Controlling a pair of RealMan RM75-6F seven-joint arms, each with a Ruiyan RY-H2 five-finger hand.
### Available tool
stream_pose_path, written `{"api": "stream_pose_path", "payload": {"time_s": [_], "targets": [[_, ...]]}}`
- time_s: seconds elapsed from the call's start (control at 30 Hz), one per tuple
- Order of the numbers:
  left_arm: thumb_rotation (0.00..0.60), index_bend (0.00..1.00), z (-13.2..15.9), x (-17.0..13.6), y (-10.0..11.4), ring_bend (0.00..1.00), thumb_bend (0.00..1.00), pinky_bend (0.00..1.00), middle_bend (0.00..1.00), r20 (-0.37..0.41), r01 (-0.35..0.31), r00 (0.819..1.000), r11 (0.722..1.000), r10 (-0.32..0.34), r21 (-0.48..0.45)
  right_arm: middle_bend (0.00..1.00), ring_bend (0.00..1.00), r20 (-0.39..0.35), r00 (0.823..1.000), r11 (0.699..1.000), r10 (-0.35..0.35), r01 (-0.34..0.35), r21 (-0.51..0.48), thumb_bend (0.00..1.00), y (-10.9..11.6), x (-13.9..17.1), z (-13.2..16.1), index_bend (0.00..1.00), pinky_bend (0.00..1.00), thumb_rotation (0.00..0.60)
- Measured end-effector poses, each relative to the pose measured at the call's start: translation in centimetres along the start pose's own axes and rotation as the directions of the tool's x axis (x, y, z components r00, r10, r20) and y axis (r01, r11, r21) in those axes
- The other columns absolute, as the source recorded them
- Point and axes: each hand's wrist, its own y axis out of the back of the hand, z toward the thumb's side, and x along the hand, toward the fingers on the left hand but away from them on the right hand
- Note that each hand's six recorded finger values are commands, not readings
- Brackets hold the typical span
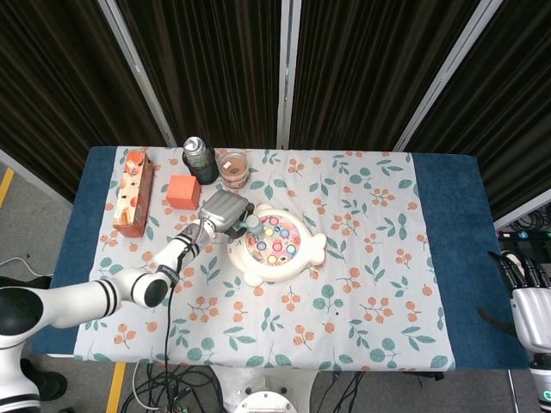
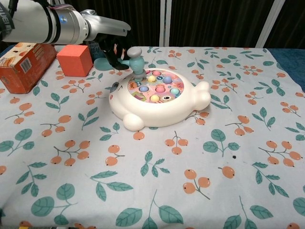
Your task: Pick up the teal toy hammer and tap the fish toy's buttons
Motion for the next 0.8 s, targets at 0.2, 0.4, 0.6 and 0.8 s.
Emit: {"api": "stream_pose_path", "payload": {"time_s": [0.2, 0.4, 0.6, 0.8], "targets": [[0.600, 0.72, 1.2, -1.8, 0.9, 0.48, 0.58, 0.54, 0.59, 0.045, -0.015, 0.999, 1.000, 0.015, 0.001, 0.20, 0.05, -0.006, 1.000, 1.000, 0.001, -0.001, -0.004, 0.00, -0.1, 0.0, 0.1, 0.11, 0.11, 0.600], [0.600, 0.72, 2.7, -2.5, 0.1, 0.48, 0.58, 0.54, 0.59, 0.087, 0.014, 0.996, 0.998, -0.020, 0.067, 0.20, 0.05, 0.000, 1.000, 1.000, 0.004, -0.004, -0.006, 0.00, -0.2, 0.1, 0.0, 0.11, 0.11, 0.600], [0.600, 0.72, 3.5, -1.5, -0.6, 0.48, 0.59, 0.54, 0.59, 0.086, 0.044, 0.995, 0.994, -0.053, 0.101, 0.20, 0.05, 0.004, 1.000, 1.000, 0.004, -0.004, -0.004, 0.00, -0.2, 0.1, -0.2, 0.11, 0.11, 0.600], [0.600, 0.72, 3.2, -0.7, -1.2, 0.48, 0.59, 0.54, 0.59, 0.055, 0.076, 0.995, 0.989, -0.084, 0.131, 0.20, 0.05, 0.009, 1.000, 1.000, 0.008, -0.008, -0.006, 0.00, -0.3, 0.2, -0.3, 0.11, 0.11, 0.600]]}}
